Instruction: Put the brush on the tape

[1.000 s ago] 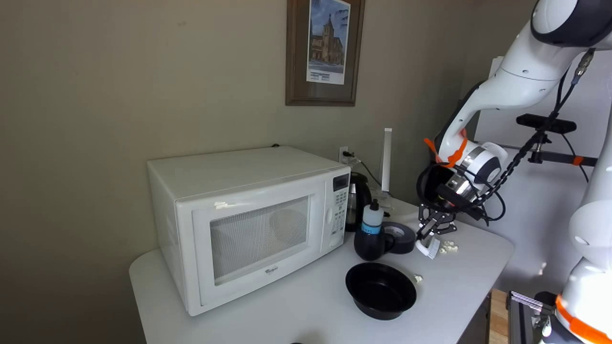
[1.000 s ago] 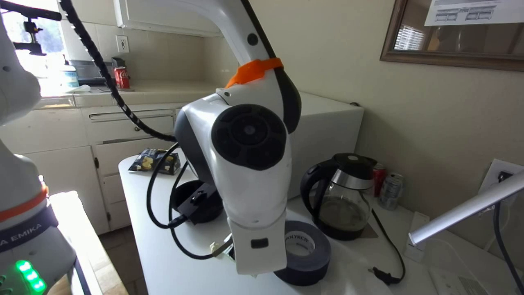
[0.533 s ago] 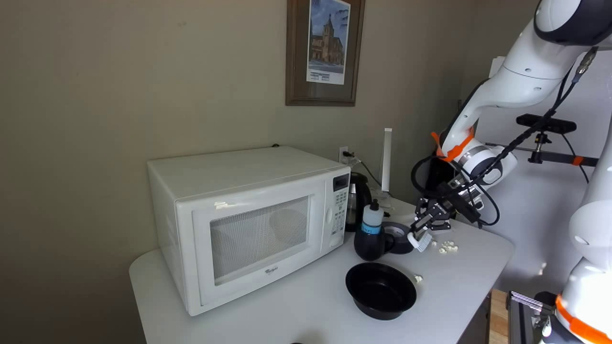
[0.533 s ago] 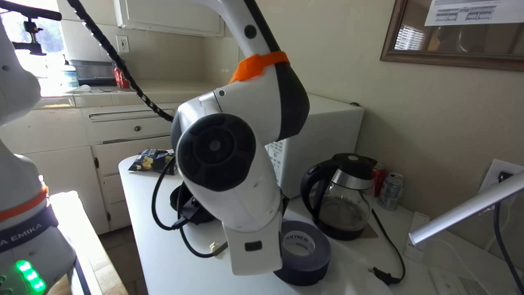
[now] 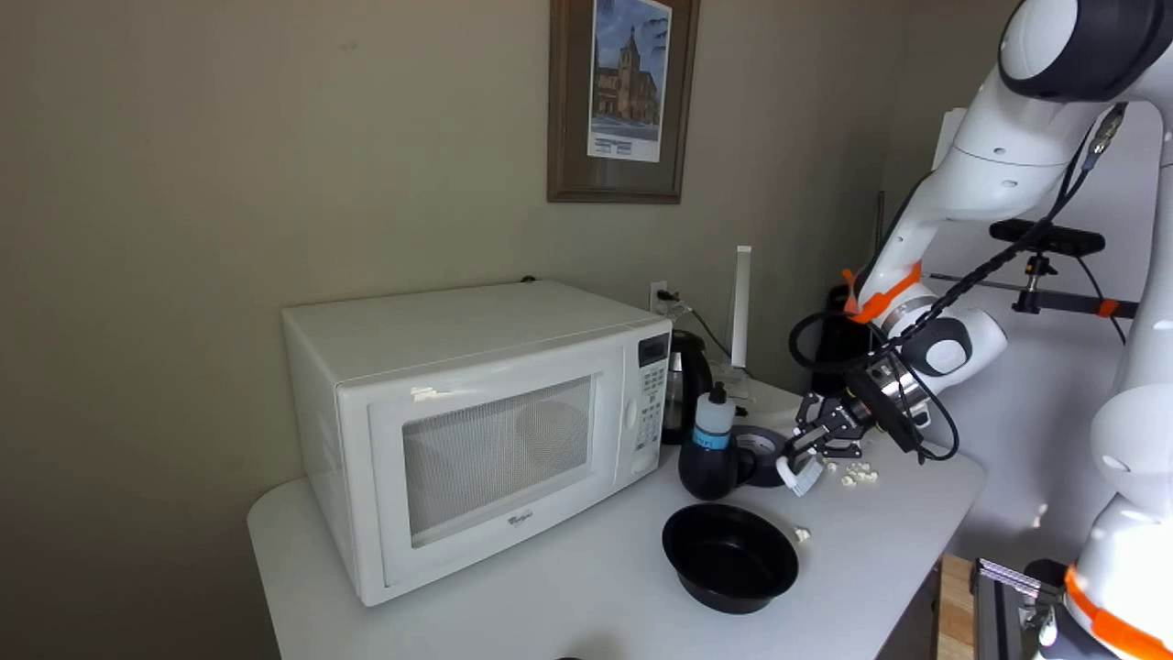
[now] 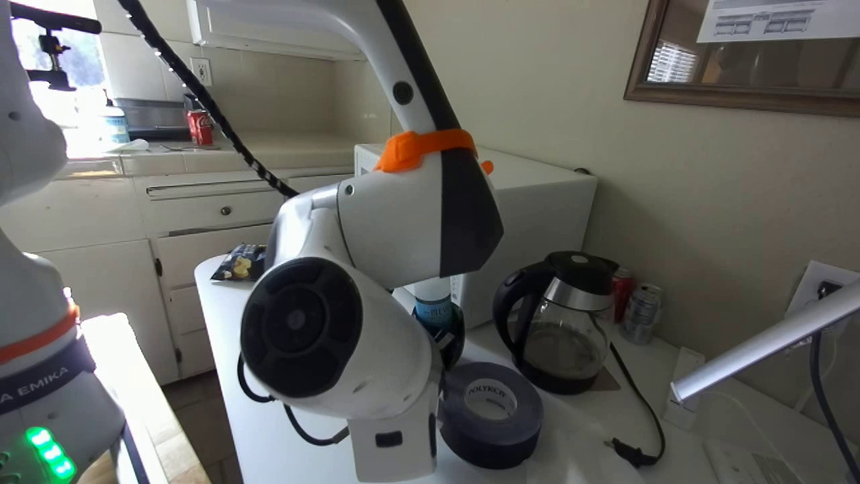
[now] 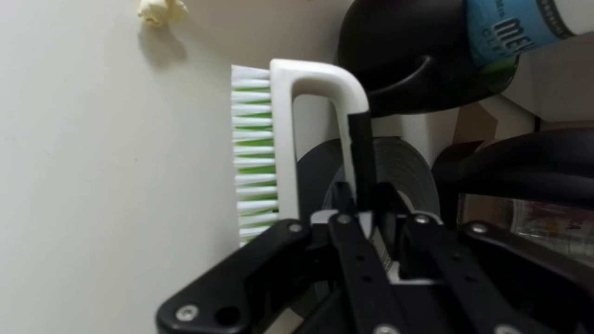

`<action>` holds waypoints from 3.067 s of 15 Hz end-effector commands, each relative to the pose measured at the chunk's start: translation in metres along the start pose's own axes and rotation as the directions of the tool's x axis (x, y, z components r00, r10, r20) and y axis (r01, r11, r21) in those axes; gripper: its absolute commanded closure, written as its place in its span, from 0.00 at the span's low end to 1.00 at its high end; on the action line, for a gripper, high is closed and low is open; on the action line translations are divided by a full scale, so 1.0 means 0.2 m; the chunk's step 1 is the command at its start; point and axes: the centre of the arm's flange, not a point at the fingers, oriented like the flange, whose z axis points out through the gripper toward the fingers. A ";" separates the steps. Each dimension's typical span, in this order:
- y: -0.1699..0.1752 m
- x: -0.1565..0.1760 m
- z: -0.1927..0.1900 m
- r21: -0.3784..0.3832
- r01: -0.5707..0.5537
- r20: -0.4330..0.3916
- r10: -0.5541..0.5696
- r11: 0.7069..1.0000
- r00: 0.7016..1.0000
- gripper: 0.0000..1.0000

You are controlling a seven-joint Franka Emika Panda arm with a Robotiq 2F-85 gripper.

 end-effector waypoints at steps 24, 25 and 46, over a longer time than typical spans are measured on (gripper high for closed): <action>-0.28 0.18 0.05 0.306 0.050 -0.151 -0.003 0.951 0.989 0.95; -0.27 0.19 0.06 0.294 0.048 -0.154 -0.002 0.955 0.988 0.95; -0.13 0.33 0.14 0.187 0.019 -0.143 0.008 0.982 0.990 0.13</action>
